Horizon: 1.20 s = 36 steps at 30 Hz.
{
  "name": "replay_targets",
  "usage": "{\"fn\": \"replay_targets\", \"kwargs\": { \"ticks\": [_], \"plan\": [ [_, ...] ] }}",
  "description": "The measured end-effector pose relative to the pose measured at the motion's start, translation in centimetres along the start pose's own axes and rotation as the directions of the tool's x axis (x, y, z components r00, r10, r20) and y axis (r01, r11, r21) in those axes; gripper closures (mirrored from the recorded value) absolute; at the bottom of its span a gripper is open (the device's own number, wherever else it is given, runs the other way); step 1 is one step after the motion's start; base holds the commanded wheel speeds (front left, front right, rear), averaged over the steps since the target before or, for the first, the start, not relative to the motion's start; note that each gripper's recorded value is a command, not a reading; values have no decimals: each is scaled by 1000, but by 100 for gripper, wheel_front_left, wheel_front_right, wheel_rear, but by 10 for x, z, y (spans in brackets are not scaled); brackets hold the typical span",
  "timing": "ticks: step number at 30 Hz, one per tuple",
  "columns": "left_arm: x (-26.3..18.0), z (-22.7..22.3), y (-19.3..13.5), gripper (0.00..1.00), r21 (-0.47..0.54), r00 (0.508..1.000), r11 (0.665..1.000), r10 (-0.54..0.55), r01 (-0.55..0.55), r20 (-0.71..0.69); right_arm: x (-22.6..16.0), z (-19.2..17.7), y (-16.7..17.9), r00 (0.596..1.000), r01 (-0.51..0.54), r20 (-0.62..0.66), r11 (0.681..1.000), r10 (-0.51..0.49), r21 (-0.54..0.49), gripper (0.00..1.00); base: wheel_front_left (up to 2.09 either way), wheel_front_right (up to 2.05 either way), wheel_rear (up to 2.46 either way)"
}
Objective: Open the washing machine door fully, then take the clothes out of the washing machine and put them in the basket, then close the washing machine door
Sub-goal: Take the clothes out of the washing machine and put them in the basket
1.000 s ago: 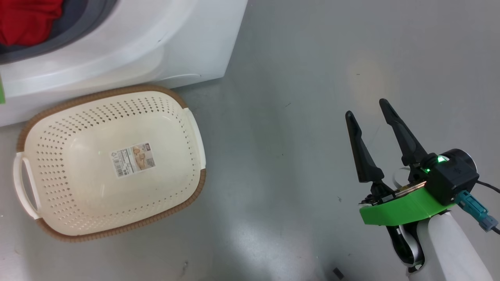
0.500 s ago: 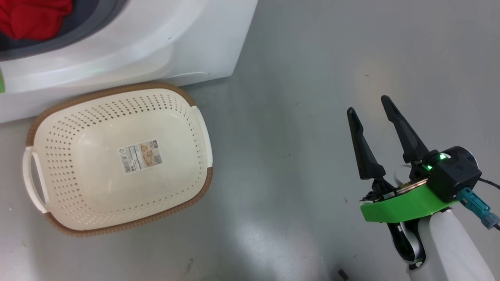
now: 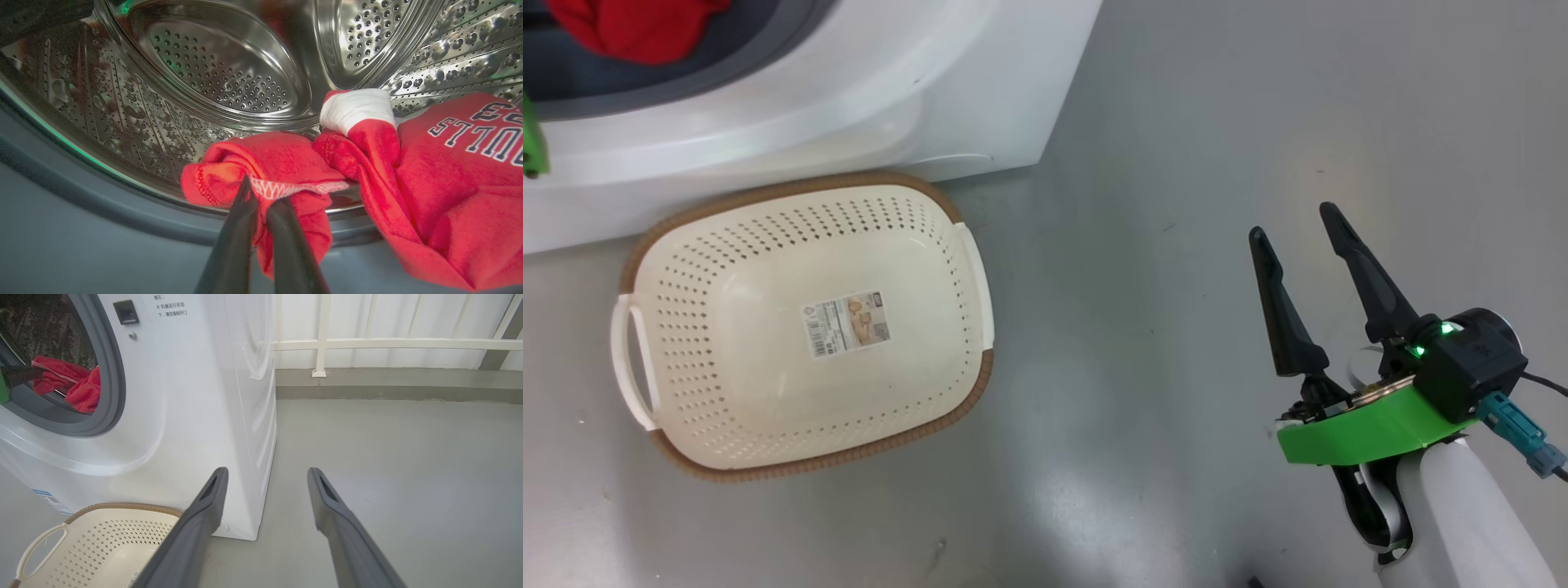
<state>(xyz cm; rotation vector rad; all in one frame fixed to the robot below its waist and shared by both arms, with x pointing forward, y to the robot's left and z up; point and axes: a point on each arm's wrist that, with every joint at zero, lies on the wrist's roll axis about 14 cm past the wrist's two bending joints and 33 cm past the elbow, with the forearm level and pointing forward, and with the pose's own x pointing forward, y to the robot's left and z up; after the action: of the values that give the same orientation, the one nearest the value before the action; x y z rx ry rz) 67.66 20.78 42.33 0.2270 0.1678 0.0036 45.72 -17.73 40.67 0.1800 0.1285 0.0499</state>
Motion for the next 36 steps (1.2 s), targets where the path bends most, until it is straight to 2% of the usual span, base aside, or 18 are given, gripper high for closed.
{"fn": "replay_targets", "kwargs": {
  "ticks": [11,25,36],
  "plan": [
    [-36,17,5,100,-157,996,988,23,-10,85,2,18,8,999,-23,48,1000,23,-9,0,0,0,0],
    [-100,40,21,100,-230,983,973,56,-15,175,-11,46,23,993,-56,108,998,58,-16,0,0,0,0],
    [-156,65,17,100,-251,963,968,54,15,264,-30,66,29,986,-64,152,998,66,-17,0,0,0,0]
  ]
}}
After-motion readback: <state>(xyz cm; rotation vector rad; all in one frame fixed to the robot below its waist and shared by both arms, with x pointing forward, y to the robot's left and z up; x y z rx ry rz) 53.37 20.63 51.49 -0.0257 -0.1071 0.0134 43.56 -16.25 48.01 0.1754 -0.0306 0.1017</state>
